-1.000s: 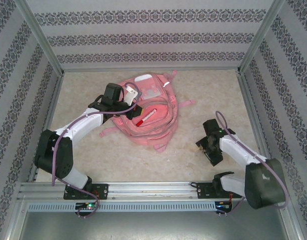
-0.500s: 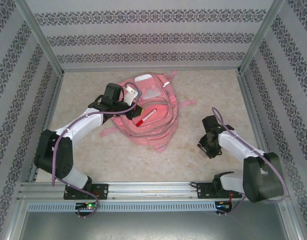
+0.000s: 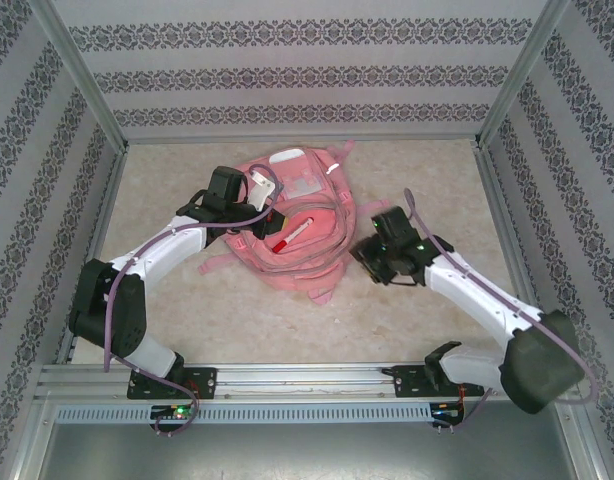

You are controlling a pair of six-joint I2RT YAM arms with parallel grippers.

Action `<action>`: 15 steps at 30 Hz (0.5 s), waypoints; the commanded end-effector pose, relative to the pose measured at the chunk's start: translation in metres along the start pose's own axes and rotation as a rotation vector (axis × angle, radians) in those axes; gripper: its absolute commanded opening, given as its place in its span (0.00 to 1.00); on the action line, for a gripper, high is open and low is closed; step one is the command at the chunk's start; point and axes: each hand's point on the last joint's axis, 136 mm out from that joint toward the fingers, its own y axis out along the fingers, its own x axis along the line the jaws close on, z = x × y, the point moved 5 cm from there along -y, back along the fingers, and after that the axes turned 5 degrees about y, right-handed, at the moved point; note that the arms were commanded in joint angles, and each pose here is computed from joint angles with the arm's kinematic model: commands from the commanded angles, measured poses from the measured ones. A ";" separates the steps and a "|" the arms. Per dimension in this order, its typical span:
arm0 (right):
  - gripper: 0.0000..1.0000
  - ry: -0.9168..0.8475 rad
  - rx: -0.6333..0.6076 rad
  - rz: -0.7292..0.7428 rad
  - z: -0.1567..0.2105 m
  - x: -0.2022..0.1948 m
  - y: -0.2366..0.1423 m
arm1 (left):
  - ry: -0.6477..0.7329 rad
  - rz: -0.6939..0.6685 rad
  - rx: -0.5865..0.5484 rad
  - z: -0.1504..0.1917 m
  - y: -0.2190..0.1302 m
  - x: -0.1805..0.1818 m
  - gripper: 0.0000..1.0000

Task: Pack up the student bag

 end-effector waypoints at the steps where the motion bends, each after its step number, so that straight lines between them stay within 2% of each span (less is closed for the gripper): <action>1: 0.45 0.080 0.025 -0.185 0.012 0.067 0.007 | 0.027 0.065 -0.093 -0.029 -0.011 -0.017 0.00; 4: 0.45 0.105 0.007 -0.219 0.022 0.100 0.022 | 0.002 0.083 -0.095 -0.031 -0.010 -0.018 0.00; 9: 0.44 0.164 -0.012 -0.205 0.026 0.116 0.057 | -0.024 0.095 -0.124 -0.039 -0.010 -0.019 0.00; 11: 0.47 0.178 0.002 -0.213 0.028 0.123 0.069 | -0.024 0.087 -0.134 -0.041 -0.011 -0.018 0.00; 13: 0.54 0.194 0.015 -0.210 0.031 0.127 0.078 | -0.032 0.082 -0.135 -0.041 -0.011 -0.015 0.00; 15: 0.68 0.202 -0.004 -0.205 0.032 0.128 0.080 | -0.041 0.076 -0.133 -0.040 -0.010 -0.012 0.00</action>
